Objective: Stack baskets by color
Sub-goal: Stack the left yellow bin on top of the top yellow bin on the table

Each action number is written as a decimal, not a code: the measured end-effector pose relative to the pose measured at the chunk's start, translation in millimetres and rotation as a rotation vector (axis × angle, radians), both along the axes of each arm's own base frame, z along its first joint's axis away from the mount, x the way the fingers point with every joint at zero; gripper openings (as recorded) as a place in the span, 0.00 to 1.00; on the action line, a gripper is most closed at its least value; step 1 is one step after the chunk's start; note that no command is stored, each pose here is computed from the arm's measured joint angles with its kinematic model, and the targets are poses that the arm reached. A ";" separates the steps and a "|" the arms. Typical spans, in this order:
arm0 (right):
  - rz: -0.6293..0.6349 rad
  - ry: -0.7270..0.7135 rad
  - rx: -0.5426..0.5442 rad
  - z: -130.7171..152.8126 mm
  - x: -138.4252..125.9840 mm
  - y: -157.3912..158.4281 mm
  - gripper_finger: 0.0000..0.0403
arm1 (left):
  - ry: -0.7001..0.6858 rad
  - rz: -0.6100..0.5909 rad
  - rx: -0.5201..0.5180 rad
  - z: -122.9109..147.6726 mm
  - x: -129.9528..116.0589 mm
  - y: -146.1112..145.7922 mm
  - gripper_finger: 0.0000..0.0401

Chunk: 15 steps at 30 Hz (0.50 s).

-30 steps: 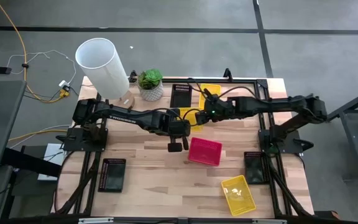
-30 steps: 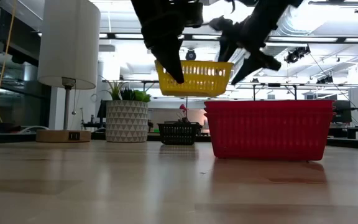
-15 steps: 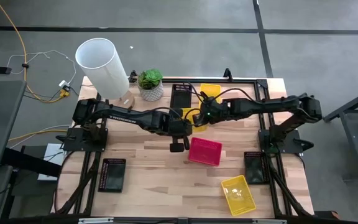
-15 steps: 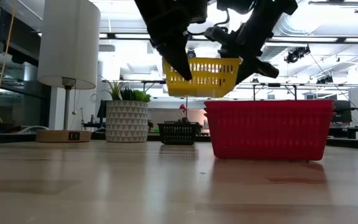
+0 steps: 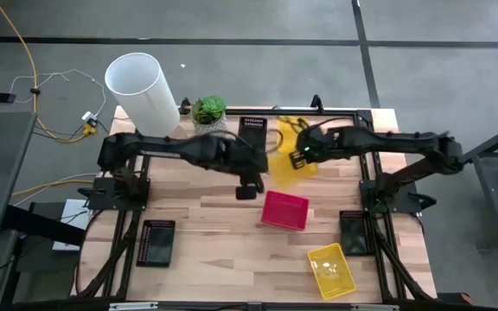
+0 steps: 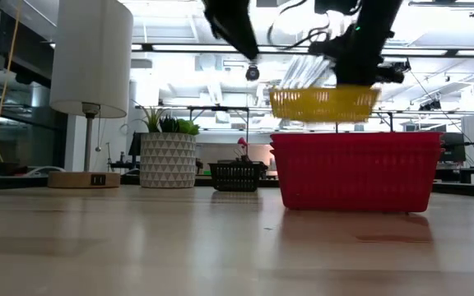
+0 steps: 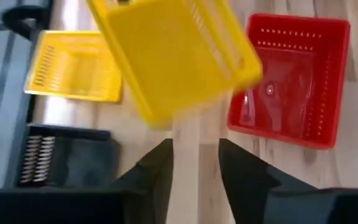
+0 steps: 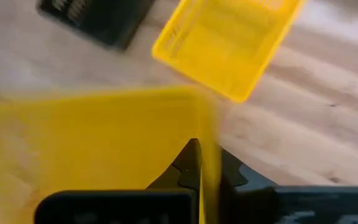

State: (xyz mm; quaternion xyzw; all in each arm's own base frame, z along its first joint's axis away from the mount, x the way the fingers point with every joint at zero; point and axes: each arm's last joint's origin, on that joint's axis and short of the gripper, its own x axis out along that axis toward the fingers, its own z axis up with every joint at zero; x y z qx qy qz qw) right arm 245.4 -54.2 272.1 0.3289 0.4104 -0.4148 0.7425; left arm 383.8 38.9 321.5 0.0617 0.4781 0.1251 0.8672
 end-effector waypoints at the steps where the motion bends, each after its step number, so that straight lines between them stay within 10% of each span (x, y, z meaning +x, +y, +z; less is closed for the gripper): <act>1: -0.013 -0.008 -0.010 5.7 -6.7 -1.8 0.00 | -0.002 0.001 0.004 8.9 -4.7 2.2 0.31; 9: -0.151 0.022 -0.058 16.9 -74.2 2.0 0.00 | -0.192 0.126 -0.014 71.4 -65.4 12.7 0.30; 15: -0.317 -0.366 0.054 -16.9 -96.8 13.1 0.00 | -0.508 0.183 0.043 94.2 -116.4 8.8 0.08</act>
